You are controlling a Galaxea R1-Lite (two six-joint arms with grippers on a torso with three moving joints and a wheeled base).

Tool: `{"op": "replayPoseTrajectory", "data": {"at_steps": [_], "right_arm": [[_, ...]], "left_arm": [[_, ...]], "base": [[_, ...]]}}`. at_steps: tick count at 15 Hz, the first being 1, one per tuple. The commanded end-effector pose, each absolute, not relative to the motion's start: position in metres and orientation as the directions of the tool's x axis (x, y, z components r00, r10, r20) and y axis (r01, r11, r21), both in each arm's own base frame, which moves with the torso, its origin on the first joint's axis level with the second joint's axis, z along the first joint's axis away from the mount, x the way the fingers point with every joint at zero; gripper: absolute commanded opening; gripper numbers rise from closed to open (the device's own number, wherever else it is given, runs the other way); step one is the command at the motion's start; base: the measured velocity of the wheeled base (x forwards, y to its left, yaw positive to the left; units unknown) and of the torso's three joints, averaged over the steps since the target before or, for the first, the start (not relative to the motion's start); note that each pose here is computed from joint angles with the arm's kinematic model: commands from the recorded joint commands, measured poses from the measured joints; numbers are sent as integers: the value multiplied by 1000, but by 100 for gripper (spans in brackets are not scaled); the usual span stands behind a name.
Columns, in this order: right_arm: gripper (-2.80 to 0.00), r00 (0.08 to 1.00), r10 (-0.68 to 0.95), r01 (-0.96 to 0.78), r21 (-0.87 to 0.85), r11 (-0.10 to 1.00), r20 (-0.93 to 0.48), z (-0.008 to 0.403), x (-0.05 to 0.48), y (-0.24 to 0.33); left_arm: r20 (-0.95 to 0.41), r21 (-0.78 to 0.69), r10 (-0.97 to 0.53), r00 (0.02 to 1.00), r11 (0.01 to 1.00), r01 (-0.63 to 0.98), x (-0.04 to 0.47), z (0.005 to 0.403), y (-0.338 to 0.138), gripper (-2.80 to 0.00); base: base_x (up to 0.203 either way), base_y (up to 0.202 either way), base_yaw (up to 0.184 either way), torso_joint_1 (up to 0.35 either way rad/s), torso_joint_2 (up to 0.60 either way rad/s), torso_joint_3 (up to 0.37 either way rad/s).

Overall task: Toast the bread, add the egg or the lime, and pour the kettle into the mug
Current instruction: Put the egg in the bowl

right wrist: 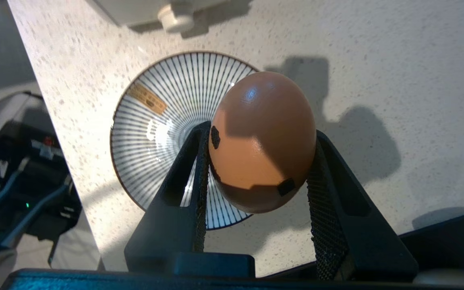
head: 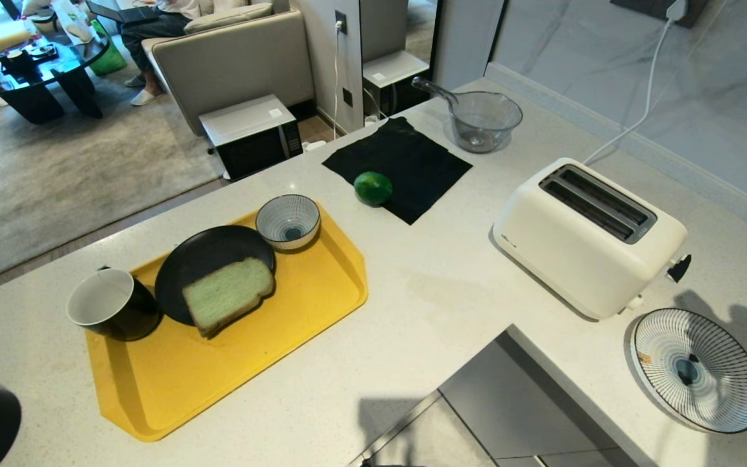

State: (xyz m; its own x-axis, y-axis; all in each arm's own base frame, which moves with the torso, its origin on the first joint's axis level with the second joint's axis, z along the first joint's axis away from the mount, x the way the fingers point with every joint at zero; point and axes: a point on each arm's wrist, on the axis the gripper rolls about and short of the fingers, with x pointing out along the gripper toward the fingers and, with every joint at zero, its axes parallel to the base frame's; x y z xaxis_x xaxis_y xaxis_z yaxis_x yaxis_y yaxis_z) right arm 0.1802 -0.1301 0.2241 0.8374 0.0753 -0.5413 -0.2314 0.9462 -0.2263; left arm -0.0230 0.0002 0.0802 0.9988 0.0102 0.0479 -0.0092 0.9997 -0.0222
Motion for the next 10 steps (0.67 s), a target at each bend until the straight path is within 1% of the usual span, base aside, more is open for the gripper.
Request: {"op": "replayPoseTrajectory", "data": {"at_steps": [1,5,8,10], "right_arm": [[-280,880,50,-176,-228,958,-471,247,163,-115],[-280,929,22,-117,-236,965,-371,270,144,-97],[-280,956,64,-121,-185,975,-286,285,138,-77],[-280,979,24,-73,-234,969,-202,292,133,-66]], "left_arm": [[34,-23,11,999,1000,-10,-22,76,0,-280],[34,-23,11,999,1000,-10,-22,76,0,-280],[34,-22,11,999,1000,-10,-22,76,0,-280],[34,-23,11,999,1000,-10,-22,76,0,-280]], "base": [[0,0,0,0,0,0],[0,0,0,0,0,0],[0,0,0,0,0,0],[0,0,0,0,0,0]]}}
